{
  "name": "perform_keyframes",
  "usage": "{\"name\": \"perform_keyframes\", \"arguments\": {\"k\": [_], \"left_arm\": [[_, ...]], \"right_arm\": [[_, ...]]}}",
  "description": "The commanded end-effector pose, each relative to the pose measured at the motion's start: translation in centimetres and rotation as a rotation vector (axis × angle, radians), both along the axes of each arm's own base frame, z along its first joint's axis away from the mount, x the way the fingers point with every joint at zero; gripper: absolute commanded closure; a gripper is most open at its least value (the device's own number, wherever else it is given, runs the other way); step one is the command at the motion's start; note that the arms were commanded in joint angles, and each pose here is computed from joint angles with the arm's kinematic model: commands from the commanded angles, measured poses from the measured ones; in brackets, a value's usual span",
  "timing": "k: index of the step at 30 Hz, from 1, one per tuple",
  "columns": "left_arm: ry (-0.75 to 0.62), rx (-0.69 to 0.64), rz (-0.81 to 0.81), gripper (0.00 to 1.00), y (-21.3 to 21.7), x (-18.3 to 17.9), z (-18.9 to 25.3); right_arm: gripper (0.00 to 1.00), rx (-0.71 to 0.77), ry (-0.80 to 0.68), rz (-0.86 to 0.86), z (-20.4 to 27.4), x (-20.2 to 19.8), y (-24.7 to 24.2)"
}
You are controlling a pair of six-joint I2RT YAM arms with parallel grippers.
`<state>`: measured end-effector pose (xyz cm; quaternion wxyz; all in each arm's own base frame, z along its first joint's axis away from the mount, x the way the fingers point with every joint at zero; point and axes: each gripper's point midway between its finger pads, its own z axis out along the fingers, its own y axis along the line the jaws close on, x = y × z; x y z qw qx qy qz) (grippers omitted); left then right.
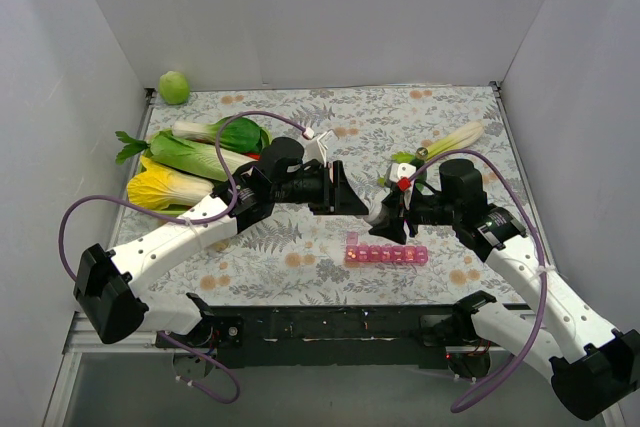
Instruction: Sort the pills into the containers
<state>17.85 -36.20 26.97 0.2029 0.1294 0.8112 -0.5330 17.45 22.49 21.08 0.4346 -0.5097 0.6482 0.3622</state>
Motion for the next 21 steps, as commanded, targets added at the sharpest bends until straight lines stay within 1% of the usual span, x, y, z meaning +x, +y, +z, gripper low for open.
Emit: {"name": "perform_keyframes", "arguments": {"k": [1,12,15,21], "left_arm": [[-0.041,-0.033,0.035,0.82,-0.4,0.9,1.1],[-0.05,-0.018,0.083,0.82,-0.2,1.7,0.9],[-0.039,-0.022,0.046,0.82,-0.4,1.2,0.9],[-0.013,-0.041,-0.102,0.83,-0.9,-1.1,0.7]], "right_arm": [[0.99,0.057,-0.042,0.043,2.4,-0.5,0.7],[0.99,0.063,-0.036,0.046,2.4,-0.8,0.7],[0.99,0.062,-0.037,0.046,2.5,-0.8,0.7],[0.99,0.055,-0.059,0.046,2.7,-0.5,0.7]]}}
